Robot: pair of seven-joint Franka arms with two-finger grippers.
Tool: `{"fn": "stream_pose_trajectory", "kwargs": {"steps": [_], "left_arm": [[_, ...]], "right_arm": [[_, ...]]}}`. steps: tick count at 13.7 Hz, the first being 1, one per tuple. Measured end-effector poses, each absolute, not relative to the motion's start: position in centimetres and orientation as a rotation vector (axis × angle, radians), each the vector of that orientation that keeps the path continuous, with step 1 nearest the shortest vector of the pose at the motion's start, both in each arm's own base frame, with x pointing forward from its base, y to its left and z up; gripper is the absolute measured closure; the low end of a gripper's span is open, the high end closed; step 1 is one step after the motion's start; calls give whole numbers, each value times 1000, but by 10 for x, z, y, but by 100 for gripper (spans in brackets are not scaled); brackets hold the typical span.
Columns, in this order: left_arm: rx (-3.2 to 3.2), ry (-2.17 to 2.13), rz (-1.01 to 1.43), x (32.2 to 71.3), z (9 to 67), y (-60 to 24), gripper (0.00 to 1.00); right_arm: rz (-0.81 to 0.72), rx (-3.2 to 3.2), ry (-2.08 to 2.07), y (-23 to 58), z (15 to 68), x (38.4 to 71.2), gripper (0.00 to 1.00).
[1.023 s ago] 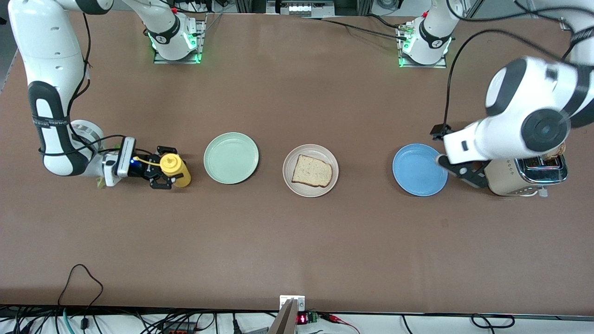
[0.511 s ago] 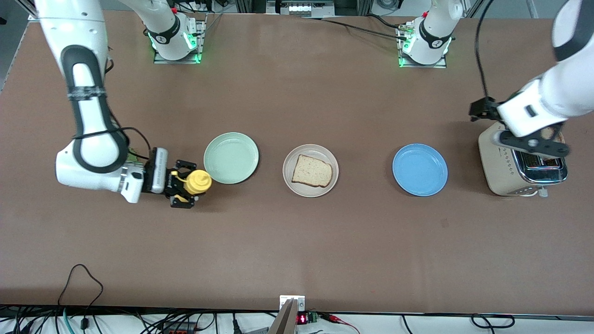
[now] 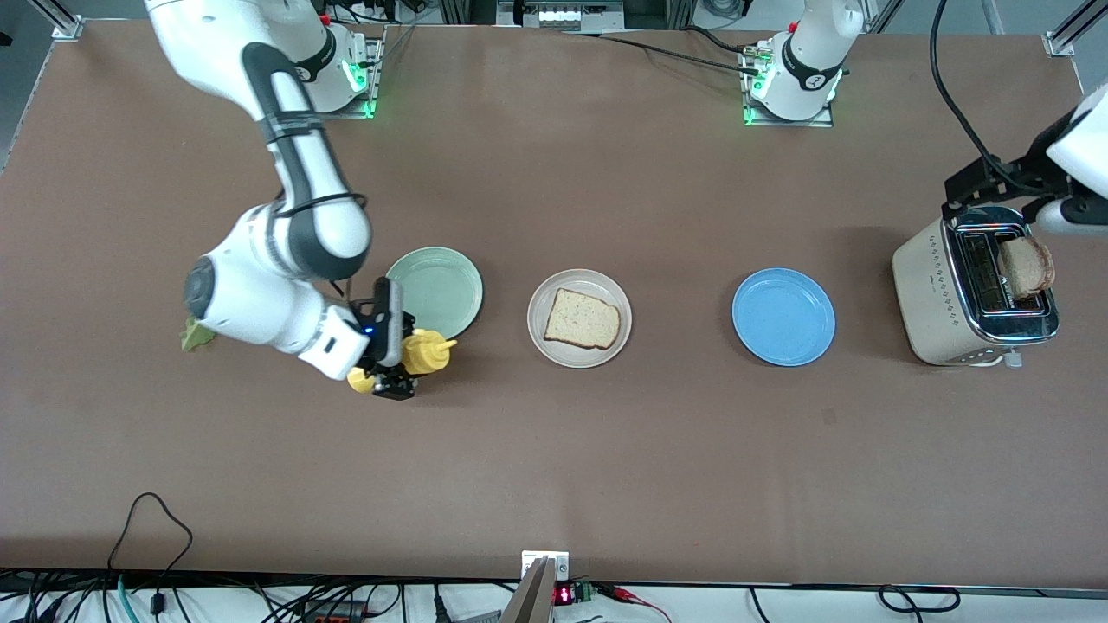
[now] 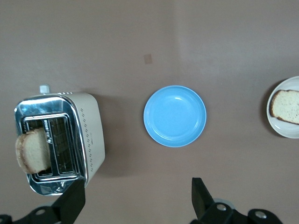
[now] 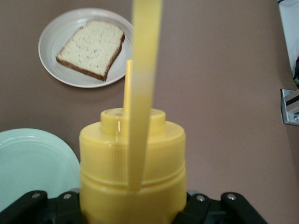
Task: Make sandwich in beige plate with both arms
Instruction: 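Lift the yellow bottle and carry it over the beige plate, then tilt the yellow bottle over the bread with the right gripper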
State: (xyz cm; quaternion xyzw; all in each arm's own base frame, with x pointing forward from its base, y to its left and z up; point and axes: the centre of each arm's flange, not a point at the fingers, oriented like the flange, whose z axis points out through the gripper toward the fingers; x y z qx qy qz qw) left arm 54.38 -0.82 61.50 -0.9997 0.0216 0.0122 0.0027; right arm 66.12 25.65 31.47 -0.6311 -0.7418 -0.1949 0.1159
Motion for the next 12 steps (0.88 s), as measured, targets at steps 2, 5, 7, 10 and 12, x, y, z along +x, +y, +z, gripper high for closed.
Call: {"fn": "stream_pose_trajectory", "kwargs": {"steps": [2, 5, 7, 10, 12], "left_arm": [[-3137, 80, 53, 537, 607, -11, 0], [-3137, 91, 66, 537, 602, -11, 0], [-3137, 104, 67, 537, 602, -12, 0], [-3136, 109, 67, 537, 602, -13, 0], [-3136, 110, 68, 537, 602, -13, 0]], "right_arm": [[-482, -1903, -2275, 297, 320, 651, 55], [-362, -2016, -2390, 365, 324, 633, 55], [-303, -2076, -2444, 401, 315, 616, 55], [-224, -2178, -2562, 440, 298, 589, 55], [-159, -2198, -2655, 462, 289, 573, 55]]}}
